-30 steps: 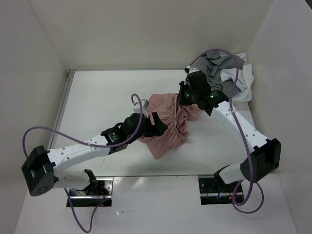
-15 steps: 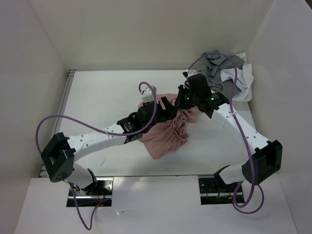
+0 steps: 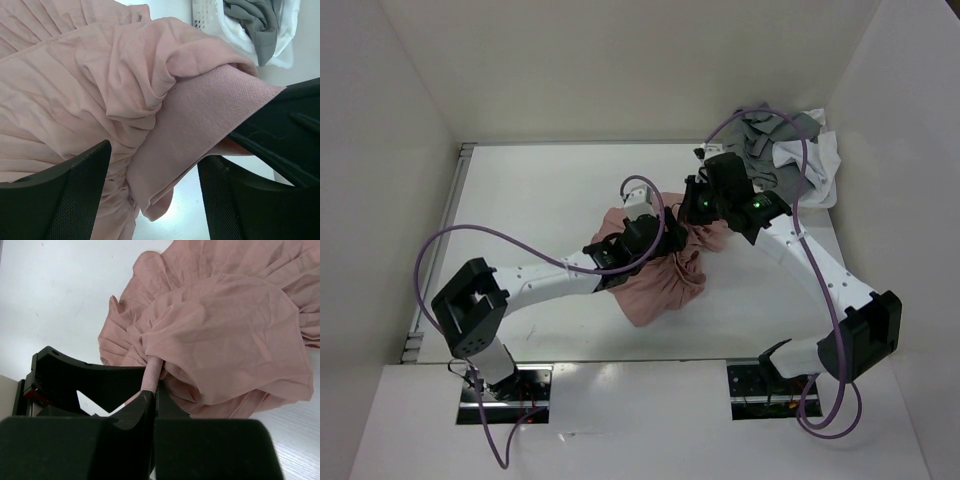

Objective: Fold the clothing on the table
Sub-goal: Flatten the skirt out

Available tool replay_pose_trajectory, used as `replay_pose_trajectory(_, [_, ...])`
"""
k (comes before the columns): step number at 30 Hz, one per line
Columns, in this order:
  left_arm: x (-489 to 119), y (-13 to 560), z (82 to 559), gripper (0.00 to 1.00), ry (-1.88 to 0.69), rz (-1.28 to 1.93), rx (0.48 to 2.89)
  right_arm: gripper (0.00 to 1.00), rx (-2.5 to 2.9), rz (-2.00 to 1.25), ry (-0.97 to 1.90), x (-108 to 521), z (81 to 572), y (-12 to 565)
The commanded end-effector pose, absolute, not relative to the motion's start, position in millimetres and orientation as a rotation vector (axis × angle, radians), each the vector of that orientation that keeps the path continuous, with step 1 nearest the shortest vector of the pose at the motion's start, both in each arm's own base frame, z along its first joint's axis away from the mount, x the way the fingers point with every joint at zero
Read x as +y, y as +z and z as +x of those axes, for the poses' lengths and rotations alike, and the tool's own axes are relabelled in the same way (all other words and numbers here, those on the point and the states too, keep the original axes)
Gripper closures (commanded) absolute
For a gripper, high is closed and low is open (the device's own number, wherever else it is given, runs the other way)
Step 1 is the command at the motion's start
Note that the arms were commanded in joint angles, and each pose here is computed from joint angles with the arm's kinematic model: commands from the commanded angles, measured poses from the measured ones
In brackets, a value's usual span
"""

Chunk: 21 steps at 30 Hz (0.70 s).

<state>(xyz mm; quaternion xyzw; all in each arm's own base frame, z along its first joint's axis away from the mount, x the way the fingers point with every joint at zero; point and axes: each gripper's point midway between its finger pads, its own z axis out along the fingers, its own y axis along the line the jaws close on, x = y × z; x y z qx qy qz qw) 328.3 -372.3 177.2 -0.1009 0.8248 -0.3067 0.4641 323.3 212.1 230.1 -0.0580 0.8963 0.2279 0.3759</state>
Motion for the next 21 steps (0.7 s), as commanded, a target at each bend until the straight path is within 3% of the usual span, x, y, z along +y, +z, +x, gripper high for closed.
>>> replay_pose_trajectory(1, [-366.8, 214.8, 334.0, 0.24, -0.779, -0.299, 1.933, 1.00, 2.198, -0.171, 0.579, 212.4, 325.9, 259.2])
replay_pose_trajectory(8, [-354.5, 263.1, 314.7, 0.24, -0.898, -0.288, 1.869, 1.00, 2.229, -0.172, 0.568, 214.9, 330.6, 242.5])
replay_pose_trajectory(21, [-369.0, 228.8, 323.3, 0.24, -0.847, -0.266, 1.938, 1.00, 2.198, -0.177, 0.589, 214.9, 327.3, 259.8])
